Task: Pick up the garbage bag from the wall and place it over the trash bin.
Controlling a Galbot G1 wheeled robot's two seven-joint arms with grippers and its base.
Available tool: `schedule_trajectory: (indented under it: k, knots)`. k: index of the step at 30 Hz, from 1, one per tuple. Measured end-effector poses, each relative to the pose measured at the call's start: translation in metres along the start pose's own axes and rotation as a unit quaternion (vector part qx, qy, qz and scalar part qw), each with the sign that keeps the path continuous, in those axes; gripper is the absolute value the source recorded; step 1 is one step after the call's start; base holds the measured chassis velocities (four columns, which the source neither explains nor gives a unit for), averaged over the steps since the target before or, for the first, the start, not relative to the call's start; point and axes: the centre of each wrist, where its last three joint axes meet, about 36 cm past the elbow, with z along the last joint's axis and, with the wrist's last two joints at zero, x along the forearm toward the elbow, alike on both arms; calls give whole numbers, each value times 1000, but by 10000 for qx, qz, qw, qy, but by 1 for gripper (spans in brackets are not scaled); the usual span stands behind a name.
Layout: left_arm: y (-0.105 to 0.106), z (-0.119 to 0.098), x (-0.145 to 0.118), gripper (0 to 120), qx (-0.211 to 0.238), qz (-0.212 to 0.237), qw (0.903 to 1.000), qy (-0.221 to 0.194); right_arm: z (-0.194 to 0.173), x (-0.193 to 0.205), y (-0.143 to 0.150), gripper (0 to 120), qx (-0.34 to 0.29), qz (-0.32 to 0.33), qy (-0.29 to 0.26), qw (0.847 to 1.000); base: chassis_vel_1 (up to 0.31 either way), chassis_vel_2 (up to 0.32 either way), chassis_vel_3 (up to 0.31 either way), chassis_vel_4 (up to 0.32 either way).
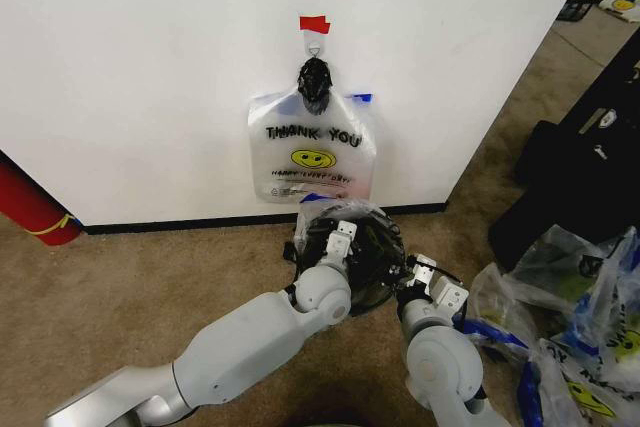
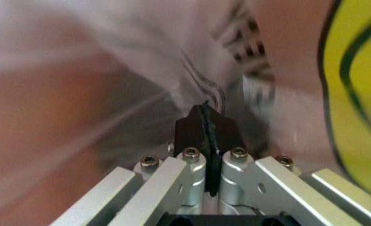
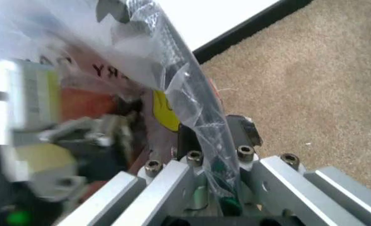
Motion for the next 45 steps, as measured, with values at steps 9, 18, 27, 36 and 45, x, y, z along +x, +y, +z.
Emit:
schedule_trajectory:
  k: [9, 18, 27, 36, 45]
  knots:
    - [-4, -3, -16, 0, 42, 38, 10000, 75, 9, 12, 5, 0, 72, -292, 72, 9995, 0, 0, 0, 0]
    - [1, 5, -19, 0, -68, 0, 9997, 235, 11, 15, 5, 0, 100, -355, 99, 9993, 0, 0, 0, 0]
    - [7, 0, 3, 0, -86, 358, 9992, 129, 10, 11, 1, 0, 64, -331, 117, 9994, 0, 0, 0, 0]
    - [16, -11, 79, 18, 95, 1359, 9905, -174, 9, 0, -5, 0, 6, -202, 188, 9996, 0, 0, 0, 0]
    - [60, -16, 140, 51, 638, 1905, 9778, -596, 9, 2, -12, 0, -61, -256, 202, 9994, 0, 0, 0, 0]
